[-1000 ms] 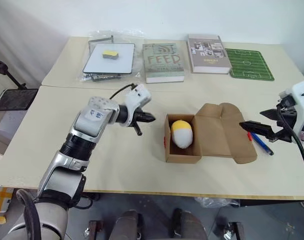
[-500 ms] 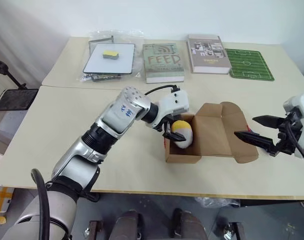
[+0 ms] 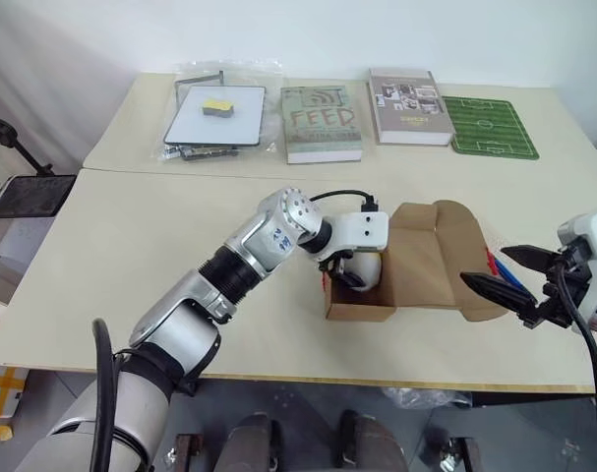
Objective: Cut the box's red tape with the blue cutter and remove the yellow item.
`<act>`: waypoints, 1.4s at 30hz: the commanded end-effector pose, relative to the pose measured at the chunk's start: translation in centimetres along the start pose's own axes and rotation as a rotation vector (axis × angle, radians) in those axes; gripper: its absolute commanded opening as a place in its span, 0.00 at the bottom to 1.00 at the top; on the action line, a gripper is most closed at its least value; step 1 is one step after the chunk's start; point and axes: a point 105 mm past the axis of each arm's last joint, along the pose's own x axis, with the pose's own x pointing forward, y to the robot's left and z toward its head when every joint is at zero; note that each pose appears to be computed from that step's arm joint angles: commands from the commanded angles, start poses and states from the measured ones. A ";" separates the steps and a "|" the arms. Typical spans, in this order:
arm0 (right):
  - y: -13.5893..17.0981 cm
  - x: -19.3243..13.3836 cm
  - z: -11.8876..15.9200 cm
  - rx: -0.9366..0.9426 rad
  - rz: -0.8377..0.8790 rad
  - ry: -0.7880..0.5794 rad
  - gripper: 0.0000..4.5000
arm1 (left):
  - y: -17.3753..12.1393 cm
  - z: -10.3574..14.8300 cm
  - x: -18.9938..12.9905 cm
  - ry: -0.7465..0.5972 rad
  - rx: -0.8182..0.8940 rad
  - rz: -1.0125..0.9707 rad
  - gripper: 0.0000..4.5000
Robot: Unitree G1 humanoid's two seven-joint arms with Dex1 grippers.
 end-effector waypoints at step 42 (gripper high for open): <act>0.6 1.8 5.3 -0.211 0.282 -0.308 1.00 | 5.4 -4.8 -15.9 -0.260 -0.509 0.757 0.03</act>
